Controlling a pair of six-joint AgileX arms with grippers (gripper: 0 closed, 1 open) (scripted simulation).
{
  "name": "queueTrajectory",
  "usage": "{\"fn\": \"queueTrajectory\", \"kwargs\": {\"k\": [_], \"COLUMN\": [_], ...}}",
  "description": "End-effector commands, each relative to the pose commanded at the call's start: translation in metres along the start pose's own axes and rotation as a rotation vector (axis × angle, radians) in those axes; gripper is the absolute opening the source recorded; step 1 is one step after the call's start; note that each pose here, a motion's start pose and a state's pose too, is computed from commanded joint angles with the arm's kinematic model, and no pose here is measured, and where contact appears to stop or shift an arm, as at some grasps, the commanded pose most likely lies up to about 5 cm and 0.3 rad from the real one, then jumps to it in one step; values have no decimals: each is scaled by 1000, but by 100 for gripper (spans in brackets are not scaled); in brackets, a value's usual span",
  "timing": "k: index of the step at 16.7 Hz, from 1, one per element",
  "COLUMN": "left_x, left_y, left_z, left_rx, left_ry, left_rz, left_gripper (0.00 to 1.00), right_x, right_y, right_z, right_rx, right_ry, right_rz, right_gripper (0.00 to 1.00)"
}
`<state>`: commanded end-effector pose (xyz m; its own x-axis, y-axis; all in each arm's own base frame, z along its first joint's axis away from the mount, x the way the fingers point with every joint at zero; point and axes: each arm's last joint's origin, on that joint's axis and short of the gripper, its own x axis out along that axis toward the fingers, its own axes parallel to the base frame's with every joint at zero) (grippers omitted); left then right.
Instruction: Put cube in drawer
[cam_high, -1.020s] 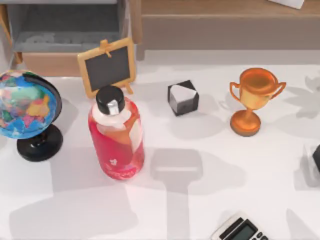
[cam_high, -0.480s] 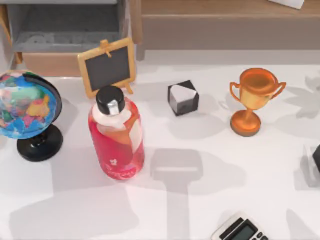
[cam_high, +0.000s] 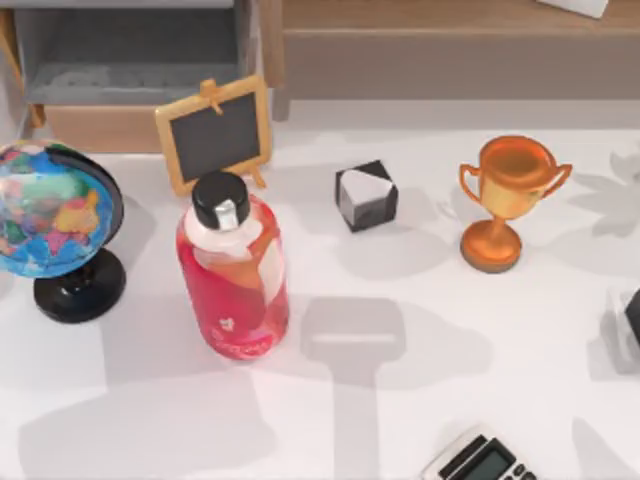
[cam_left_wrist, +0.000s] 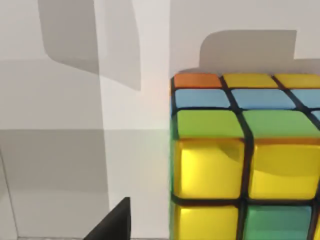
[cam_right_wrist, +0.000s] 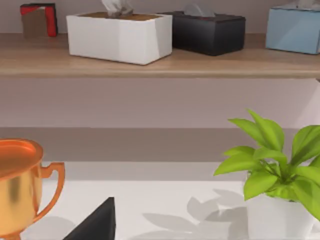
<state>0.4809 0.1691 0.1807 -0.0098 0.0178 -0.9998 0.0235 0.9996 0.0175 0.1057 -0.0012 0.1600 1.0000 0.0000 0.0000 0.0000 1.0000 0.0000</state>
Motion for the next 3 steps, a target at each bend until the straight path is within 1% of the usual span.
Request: {"fn": "queueTrajectory", "kwargs": {"k": [3], "left_x": [0], "left_y": [0], "left_z": [0], "left_rx": [0], "left_ry": [0], "left_rz": [0], "left_gripper": [100], "right_x": [0], "right_y": [0], "right_z": [0], "right_rx": [0], "right_ry": [0], "right_rz": [0], "right_gripper": [100]}}
